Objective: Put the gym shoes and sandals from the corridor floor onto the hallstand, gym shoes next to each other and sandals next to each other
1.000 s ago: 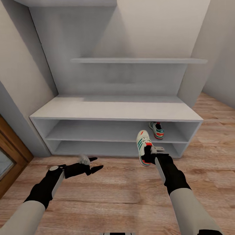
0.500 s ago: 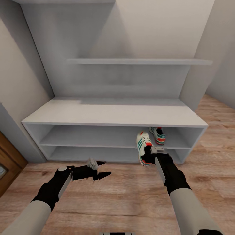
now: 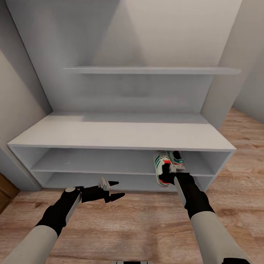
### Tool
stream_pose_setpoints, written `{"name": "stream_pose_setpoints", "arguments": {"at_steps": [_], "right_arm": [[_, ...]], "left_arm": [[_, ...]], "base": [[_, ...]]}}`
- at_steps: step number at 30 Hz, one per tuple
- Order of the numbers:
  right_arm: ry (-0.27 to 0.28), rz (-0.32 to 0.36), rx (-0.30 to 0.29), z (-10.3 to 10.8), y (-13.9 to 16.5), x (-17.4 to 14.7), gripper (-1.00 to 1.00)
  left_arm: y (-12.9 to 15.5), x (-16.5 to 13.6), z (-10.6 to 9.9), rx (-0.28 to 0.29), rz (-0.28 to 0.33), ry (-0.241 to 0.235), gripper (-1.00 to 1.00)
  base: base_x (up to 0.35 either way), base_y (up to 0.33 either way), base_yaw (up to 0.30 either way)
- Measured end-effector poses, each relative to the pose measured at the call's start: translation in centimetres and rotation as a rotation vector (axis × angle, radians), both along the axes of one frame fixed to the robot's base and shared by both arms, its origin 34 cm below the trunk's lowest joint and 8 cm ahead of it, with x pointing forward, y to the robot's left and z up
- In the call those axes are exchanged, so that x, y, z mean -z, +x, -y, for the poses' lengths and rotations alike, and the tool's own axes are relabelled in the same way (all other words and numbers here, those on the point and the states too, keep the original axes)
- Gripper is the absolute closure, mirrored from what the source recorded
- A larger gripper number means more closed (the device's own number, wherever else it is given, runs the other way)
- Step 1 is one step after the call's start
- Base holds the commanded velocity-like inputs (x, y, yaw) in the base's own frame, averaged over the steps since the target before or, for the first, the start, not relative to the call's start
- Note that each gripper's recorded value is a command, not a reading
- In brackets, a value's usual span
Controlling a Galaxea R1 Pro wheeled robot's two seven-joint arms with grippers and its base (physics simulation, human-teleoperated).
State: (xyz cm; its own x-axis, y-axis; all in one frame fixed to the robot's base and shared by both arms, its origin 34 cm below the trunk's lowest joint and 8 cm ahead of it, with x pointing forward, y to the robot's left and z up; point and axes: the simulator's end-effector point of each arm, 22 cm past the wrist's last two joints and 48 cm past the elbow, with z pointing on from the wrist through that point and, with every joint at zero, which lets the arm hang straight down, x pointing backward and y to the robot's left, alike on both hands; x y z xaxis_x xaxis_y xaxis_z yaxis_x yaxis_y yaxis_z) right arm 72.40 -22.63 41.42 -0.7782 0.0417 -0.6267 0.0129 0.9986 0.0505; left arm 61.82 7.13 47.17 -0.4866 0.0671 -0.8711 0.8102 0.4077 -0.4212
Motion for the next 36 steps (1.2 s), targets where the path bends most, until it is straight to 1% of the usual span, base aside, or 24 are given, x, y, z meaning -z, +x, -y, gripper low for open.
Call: {"name": "stream_pose_setpoints", "arguments": {"at_steps": [6,10,19,30,36], "right_arm": [[0.000,0.000,0.000,0.0,0.0,0.0,1.00],[0.000,-0.017,0.000,0.0,-0.2,1.1,1.00],[0.000,-0.016,0.000,0.0,-0.2,1.1,1.00],[0.000,-0.017,0.000,0.0,-0.2,1.1,1.00],[0.000,-0.017,0.000,0.0,-0.2,1.1,1.00]], "left_arm": [[0.0,0.0,0.0,-0.001,-0.001,0.000,-1.00],[-0.1,0.9,0.0,0.000,-0.018,0.000,-1.00],[0.0,0.9,0.0,-0.001,-0.017,0.000,-1.00],[-0.1,0.9,0.0,0.000,-0.016,0.000,-1.00],[-0.1,0.9,0.0,0.001,-0.016,0.000,-1.00]], "base": [[0.003,-0.003,0.000],[0.000,0.000,0.000],[0.000,0.000,0.000],[0.269,0.000,0.000],[0.061,0.000,0.000]]}}
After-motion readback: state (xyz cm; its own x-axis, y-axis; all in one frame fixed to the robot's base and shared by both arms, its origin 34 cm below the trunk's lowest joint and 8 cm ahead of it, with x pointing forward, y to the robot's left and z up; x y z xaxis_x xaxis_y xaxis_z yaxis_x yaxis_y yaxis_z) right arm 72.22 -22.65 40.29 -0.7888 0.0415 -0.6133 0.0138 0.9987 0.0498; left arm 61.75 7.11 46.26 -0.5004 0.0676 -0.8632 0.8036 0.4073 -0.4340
